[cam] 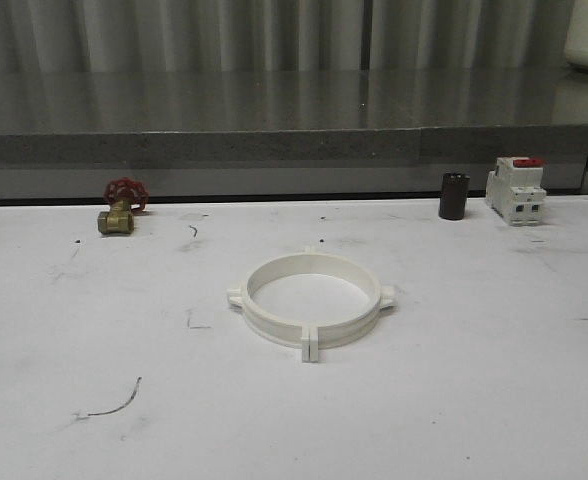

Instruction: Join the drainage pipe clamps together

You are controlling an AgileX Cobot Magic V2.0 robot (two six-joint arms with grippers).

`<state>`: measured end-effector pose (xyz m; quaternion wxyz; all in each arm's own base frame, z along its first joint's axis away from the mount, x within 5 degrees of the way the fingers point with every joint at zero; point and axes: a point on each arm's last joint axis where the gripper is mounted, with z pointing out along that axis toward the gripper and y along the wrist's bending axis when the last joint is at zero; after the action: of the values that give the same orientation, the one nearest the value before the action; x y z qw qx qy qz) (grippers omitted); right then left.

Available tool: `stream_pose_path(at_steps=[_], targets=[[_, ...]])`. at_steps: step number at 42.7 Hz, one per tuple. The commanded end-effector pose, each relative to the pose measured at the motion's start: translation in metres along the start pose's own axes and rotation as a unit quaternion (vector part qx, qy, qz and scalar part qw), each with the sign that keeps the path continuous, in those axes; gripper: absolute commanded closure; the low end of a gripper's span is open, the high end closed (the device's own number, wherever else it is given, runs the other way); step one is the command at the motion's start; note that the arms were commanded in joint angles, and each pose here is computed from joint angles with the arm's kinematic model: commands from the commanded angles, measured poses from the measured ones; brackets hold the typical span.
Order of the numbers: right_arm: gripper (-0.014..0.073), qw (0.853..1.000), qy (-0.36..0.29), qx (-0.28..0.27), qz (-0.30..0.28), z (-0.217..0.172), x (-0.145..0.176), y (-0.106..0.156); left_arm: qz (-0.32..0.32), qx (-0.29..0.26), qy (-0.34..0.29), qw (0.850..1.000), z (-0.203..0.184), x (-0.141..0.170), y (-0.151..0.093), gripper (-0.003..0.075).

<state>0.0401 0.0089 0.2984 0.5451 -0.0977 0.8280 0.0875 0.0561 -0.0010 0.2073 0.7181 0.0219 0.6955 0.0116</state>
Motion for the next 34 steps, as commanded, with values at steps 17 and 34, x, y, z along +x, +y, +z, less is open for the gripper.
stream_pose_path(at_steps=[17,34], targets=[[0.0662,0.966,-0.245,0.082,0.010,0.043,0.071,-0.010,-0.006,-0.001,-0.035,0.999,0.000,0.000,0.000,0.0741],[0.0662,0.960,-0.266,0.080,0.045,0.046,0.076,-0.012,-0.006,-0.001,-0.035,0.999,0.000,0.000,0.000,0.0741]])
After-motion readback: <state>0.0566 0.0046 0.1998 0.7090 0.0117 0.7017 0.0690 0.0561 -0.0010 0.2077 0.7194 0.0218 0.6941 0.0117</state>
